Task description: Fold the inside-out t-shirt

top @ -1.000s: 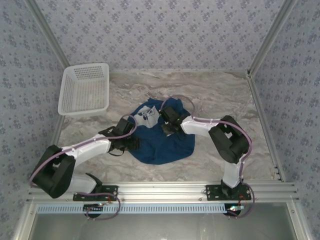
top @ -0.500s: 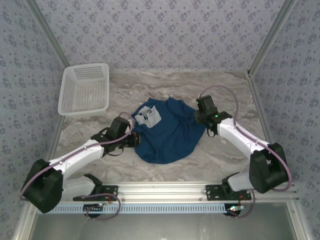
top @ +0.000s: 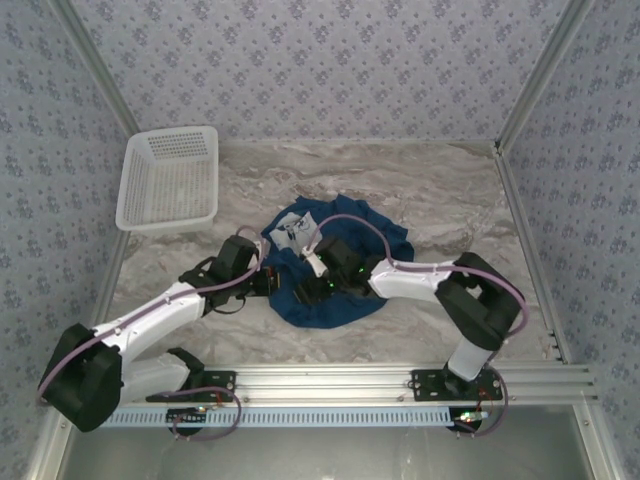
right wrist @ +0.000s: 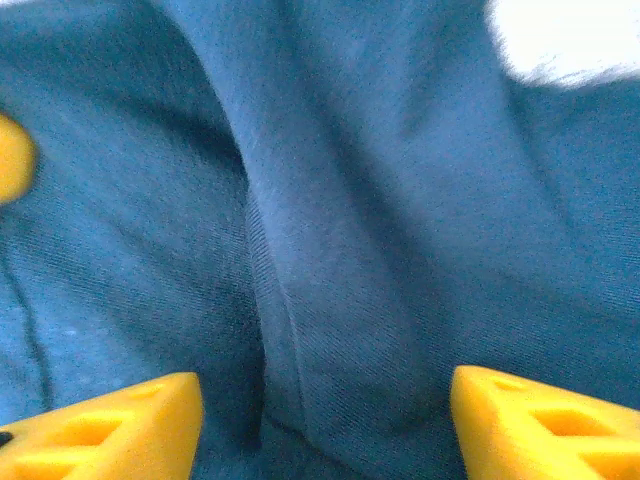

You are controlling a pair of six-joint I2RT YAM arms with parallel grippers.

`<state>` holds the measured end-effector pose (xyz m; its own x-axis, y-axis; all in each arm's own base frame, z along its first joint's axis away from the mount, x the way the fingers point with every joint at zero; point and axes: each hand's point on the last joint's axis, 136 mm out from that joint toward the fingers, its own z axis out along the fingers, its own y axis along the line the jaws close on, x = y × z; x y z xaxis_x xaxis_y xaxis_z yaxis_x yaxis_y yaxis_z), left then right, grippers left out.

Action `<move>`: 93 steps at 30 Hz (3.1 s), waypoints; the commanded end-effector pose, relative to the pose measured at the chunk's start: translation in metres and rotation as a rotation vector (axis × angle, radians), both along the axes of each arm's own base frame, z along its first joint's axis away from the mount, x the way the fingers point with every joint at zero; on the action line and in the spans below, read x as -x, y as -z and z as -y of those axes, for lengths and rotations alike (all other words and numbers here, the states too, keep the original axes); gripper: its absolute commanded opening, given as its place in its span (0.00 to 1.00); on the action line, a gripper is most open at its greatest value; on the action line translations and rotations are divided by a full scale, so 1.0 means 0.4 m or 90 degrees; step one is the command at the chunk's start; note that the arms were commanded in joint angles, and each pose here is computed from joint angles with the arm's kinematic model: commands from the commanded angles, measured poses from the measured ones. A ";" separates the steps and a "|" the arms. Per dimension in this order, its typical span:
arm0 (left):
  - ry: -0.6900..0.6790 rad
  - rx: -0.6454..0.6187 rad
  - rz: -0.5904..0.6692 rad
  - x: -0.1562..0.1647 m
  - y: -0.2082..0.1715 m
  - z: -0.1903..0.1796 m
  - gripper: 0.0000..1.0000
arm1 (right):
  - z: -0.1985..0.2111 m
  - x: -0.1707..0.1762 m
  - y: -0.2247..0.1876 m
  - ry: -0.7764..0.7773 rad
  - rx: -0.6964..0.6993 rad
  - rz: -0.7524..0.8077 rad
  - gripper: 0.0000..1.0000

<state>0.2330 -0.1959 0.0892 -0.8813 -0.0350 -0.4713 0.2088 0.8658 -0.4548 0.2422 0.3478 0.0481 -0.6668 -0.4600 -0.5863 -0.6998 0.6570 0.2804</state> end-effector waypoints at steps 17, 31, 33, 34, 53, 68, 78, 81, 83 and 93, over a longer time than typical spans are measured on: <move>0.036 -0.061 -0.015 0.020 0.056 -0.008 0.05 | 0.110 -0.056 -0.272 0.076 -0.303 -0.040 0.00; 0.212 -0.159 0.278 -0.061 -0.096 0.144 0.71 | 0.124 -0.007 -0.297 0.002 -0.302 -0.043 0.00; 0.234 -0.169 0.280 -0.074 -0.084 0.168 0.74 | 0.131 -0.004 -0.302 -0.003 -0.303 -0.040 0.00; 0.230 -0.183 0.281 -0.090 -0.080 0.173 0.75 | 0.135 0.002 -0.302 -0.007 -0.301 -0.039 0.00; 0.281 0.239 -0.049 0.000 -0.248 0.326 0.00 | 0.273 -0.017 -0.265 0.139 -0.075 0.131 0.46; 0.248 0.250 -0.063 -0.022 -0.262 0.319 0.00 | 0.216 0.078 -0.280 0.105 -0.081 0.203 0.46; 0.238 0.253 -0.064 -0.025 -0.266 0.316 0.00 | 0.158 0.107 -0.239 0.086 -0.095 0.167 0.35; 0.238 0.253 -0.062 -0.022 -0.268 0.314 0.00 | 0.165 0.062 -0.219 0.125 -0.099 0.150 0.31; 0.237 0.253 -0.062 -0.023 -0.269 0.314 0.00 | 0.158 0.038 -0.216 0.132 -0.099 0.150 0.30; 0.241 0.251 -0.054 -0.017 -0.273 0.308 0.00 | 0.154 -0.055 -0.203 0.191 -0.084 0.163 0.29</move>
